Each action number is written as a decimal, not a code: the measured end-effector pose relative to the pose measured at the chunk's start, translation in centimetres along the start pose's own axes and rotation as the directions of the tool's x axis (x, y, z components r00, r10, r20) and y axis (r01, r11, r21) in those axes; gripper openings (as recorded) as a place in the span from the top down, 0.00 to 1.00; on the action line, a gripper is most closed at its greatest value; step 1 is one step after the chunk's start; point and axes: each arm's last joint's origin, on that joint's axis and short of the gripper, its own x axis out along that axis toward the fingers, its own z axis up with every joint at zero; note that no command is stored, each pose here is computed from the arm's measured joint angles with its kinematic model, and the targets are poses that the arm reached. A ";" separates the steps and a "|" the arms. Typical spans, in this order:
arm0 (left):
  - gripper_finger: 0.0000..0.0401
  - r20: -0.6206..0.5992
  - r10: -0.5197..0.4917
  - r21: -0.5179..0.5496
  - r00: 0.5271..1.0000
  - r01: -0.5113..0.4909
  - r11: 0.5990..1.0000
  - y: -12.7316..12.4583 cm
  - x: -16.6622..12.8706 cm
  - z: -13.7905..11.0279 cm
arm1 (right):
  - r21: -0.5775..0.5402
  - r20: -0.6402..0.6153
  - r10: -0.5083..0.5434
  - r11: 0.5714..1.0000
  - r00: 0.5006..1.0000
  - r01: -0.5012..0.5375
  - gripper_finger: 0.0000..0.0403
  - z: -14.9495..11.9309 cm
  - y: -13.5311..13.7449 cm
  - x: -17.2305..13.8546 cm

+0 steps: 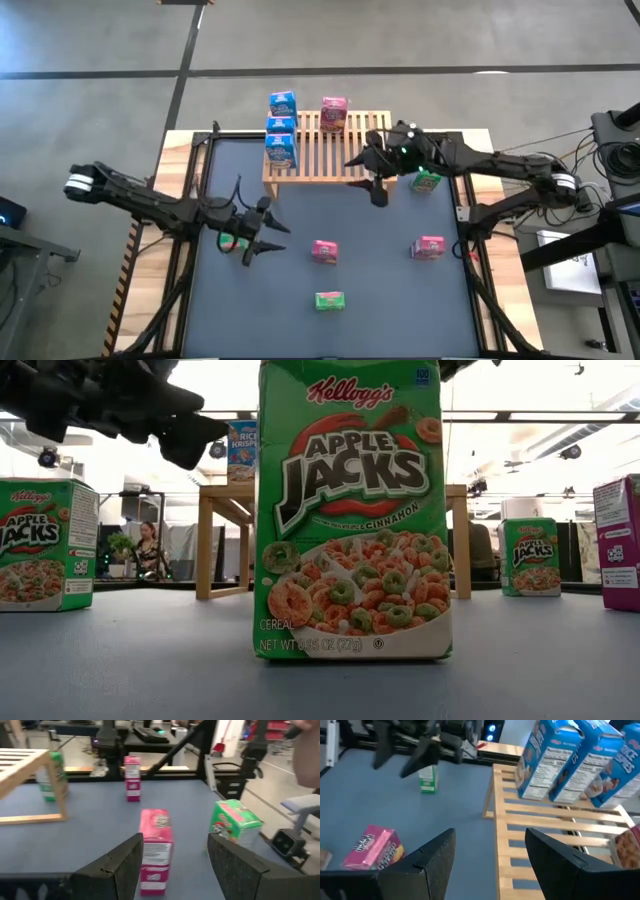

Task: Stack cereal on shelf
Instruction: Put the left pink cereal box on the shelf aligned with the other pink cereal box

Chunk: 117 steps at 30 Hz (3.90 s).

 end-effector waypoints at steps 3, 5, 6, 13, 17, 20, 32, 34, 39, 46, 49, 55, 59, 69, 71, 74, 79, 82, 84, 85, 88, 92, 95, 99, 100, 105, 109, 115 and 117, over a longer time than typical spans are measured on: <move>0.49 0.022 -0.027 0.010 0.999 0.027 1.000 -0.5 1.0 -0.4 | 0.003 0.038 -0.020 1.000 0.999 0.020 0.43 -1.4 1.0 -0.1; 0.48 0.035 -0.040 0.038 0.999 0.038 0.999 -0.7 1.7 -0.7 | 0.018 0.062 -0.028 0.999 0.998 0.027 0.43 -2.1 1.4 -0.3; 0.47 0.039 -0.045 0.048 0.998 0.043 0.998 -0.8 2.1 -0.9 | 0.024 0.071 -0.029 0.999 0.997 0.027 0.43 -2.3 1.6 -0.4; 0.31 0.081 -0.048 0.062 0.996 0.043 0.997 -0.8 4.1 -2.3 | 0.068 0.071 -0.022 0.998 0.997 0.018 0.43 -3.5 2.4 -0.9; 0.19 0.046 -0.045 0.062 0.998 0.042 0.997 -0.7 6.0 -2.2 | 0.066 0.074 -0.019 0.998 0.997 0.014 0.43 -3.6 2.6 -0.9; 0.11 -0.035 -0.025 0.084 0.999 0.028 0.996 -0.6 8.0 -2.3 | 0.063 0.077 -0.019 0.998 0.997 0.014 0.43 -3.5 2.6 -0.9; 0.07 -0.288 0.105 0.111 0.952 -0.075 0.991 0.4 11.0 -2.0 | 0.048 0.080 -0.019 0.999 0.997 0.015 0.43 -3.4 2.6 -0.9; 0.09 -0.267 0.079 0.100 0.960 -0.054 0.993 0.4 11.0 -1.8 | 0.047 0.079 -0.018 0.999 0.997 0.015 0.43 -3.4 2.6 -0.9; 0.13 -0.281 0.069 0.070 0.957 -0.051 0.996 0.4 10.6 -2.3 | 0.047 0.076 -0.018 0.999 0.997 0.014 0.43 -3.5 2.6 -0.9; 0.20 -0.224 0.067 0.074 0.972 -0.052 0.996 0.3 9.1 -1.6 | 0.047 0.036 0.008 0.999 0.999 -0.010 0.43 -3.6 4.0 -0.2; 0.22 -0.209 0.068 0.075 0.975 -0.054 0.996 0.2 8.4 -1.5 | 0.030 -0.006 -0.015 0.999 1.000 0.015 0.43 -3.8 5.1 0.3; 0.24 -0.145 0.066 0.070 0.987 -0.057 0.996 0.2 7.2 -1.9 | 0.023 -0.054 0.019 1.000 0.998 -0.017 0.43 -4.0 7.4 1.1; 0.26 -0.086 0.062 0.053 0.994 -0.058 0.997 0.2 6.5 -2.0 | 0.017 -0.103 0.073 0.997 0.992 -0.072 0.43 -4.6 9.0 2.3; 0.28 -0.108 0.061 0.006 0.992 -0.060 0.998 0.3 6.9 -2.8 | 0.011 -0.270 0.142 0.989 0.952 -0.144 0.43 -7.4 13.0 6.7; 0.28 -0.111 0.061 0.005 0.992 -0.060 0.998 0.3 6.9 -2.9 | 0.031 -0.297 0.150 0.989 0.943 -0.147 0.43 -7.9 13.4 7.3; 0.28 -0.110 0.060 0.005 0.992 -0.060 0.998 0.3 7.0 -2.9 | 0.065 -0.326 0.166 0.986 0.931 -0.153 0.43 -8.6 13.9 8.1; 0.28 -0.108 0.060 0.004 0.992 -0.060 0.998 0.3 7.0 -2.9 | 0.074 -0.348 0.190 0.982 0.918 -0.175 0.43 -9.4 15.3 8.9; 0.28 -0.109 0.060 0.001 0.992 -0.060 0.998 0.3 7.0 -2.9 | 0.061 -0.342 0.212 0.977 0.916 -0.204 0.43 -9.6 16.5 9.3; 0.28 -0.109 0.060 -0.001 0.992 -0.060 0.998 0.3 7.0 -2.9 | 0.062 -0.338 0.225 0.974 0.914 -0.217 0.43 -9.6 17.1 9.5; 0.28 -0.111 0.060 -0.002 0.992 -0.061 0.998 0.3 7.0 -2.9 | 0.064 -0.344 0.229 0.973 0.911 -0.220 0.43 -9.7 17.4 9.7; 0.28 -0.111 0.060 -0.003 0.992 -0.061 0.998 0.3 6.9 -2.9 | 0.063 -0.363 0.236 0.971 0.901 -0.229 0.43 -10.0 18.1 10.1; 0.28 -0.111 0.060 -0.004 0.992 -0.060 0.998 0.3 6.9 -2.9 | 0.058 -0.373 0.243 0.969 0.895 -0.239 0.43 -10.1 18.6 10.5; 0.28 -0.111 0.060 -0.009 0.992 -0.061 0.998 0.3 6.9 -2.9 | 0.054 -0.369 0.249 0.967 0.895 -0.247 0.43 -9.8 19.0 10.5; 0.28 -0.111 0.060 -0.014 0.992 -0.061 0.998 0.3 6.9 -2.9 | 0.038 -0.352 0.245 0.968 0.904 -0.247 0.43 -9.3 19.5 10.3; 0.28 -0.111 0.060 -0.014 0.992 -0.062 0.998 0.3 6.9 -2.9 | 0.033 -0.348 0.244 0.968 0.905 -0.249 0.43 -9.2 19.7 10.2; 0.28 -0.110 0.060 -0.021 0.992 -0.062 0.998 0.3 6.9 -2.9 | 0.045 -0.357 0.268 0.962 0.895 -0.270 0.43 -9.3 20.8 9.9; 0.28 -0.110 0.060 -0.021 0.992 -0.062 0.998 0.3 6.9 -2.9 | 0.068 -0.362 0.296 0.954 0.884 -0.292 0.43 -9.4 21.9 9.4; 0.28 -0.104 0.059 -0.025 0.993 -0.062 0.998 0.3 7.0 -2.8 | 0.116 -0.363 0.346 0.938 0.865 -0.327 0.43 -9.5 23.4 9.1; 0.28 -0.104 0.059 -0.025 0.993 -0.062 0.998 0.3 7.0 -2.8 | 0.113 -0.373 0.349 0.937 0.860 -0.331 0.43 -9.8 23.7 9.2</move>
